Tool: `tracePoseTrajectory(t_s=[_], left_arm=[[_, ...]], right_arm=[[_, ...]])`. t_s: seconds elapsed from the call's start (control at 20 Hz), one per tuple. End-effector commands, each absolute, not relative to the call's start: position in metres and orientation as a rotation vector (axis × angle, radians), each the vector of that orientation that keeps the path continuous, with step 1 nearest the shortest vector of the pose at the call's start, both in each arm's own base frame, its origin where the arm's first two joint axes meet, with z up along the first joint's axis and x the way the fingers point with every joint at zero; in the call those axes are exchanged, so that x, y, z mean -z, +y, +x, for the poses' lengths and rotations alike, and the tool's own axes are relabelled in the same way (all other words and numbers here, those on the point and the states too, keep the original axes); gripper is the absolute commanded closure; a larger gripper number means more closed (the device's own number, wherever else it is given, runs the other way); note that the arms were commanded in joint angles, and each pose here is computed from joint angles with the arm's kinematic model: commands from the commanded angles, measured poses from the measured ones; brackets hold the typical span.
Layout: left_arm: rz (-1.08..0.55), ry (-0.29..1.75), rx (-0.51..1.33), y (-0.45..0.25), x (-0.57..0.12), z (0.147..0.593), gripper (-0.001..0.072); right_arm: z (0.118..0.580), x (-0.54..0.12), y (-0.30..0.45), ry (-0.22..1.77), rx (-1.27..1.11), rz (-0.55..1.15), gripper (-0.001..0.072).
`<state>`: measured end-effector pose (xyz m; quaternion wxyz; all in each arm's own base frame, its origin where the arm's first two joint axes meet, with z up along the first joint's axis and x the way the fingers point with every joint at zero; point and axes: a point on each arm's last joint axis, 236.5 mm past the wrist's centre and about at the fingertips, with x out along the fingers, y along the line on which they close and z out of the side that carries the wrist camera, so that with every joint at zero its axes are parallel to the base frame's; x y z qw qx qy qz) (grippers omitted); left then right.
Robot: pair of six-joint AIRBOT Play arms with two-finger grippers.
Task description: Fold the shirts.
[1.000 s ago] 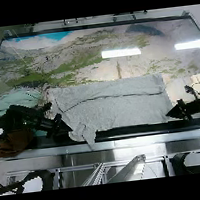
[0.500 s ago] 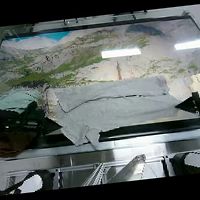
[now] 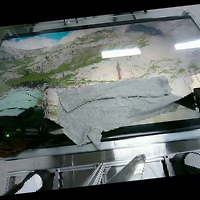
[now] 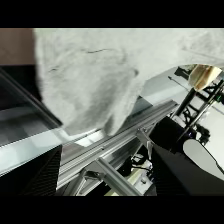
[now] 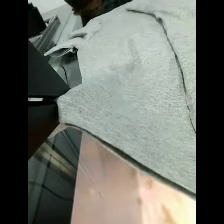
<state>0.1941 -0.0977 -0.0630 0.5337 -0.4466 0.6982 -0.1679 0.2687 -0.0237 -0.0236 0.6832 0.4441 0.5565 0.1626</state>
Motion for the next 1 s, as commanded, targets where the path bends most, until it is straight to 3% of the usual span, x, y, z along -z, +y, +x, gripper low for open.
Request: tracePoseTrajectory(t_s=[0.0,0.2,0.25,0.3,0.35,0.6,0.95], left_arm=[[-1.152,1.670,0.272,-0.106,0.095,0.176,0.0118],[-1.228,1.607,0.147,-0.110,0.123,0.173,0.0117],[-1.232,1.597,0.117,-0.109,0.129,0.171,0.0163],[-1.241,1.581,0.099,-0.108,0.132,0.172,0.0299],[-1.253,1.569,0.094,-0.109,0.133,0.173,0.0342],[-1.267,1.530,0.114,-0.115,0.130,0.184,0.0343],[-0.887,1.536,0.301,-0.172,0.130,0.201,0.0347]], right_arm=[[0.272,0.031,-0.024,1.247,-0.355,0.992,0.0696],[0.273,0.031,-0.023,1.243,-0.358,0.985,0.0696],[0.275,0.029,-0.022,1.231,-0.367,0.987,0.0696],[0.277,0.027,-0.021,1.222,-0.369,0.993,0.0696],[0.277,0.027,-0.021,1.222,-0.370,0.993,0.0696],[0.277,0.027,-0.021,1.222,-0.370,0.993,0.0696],[0.276,0.026,-0.020,1.225,-0.376,0.995,0.0696]])
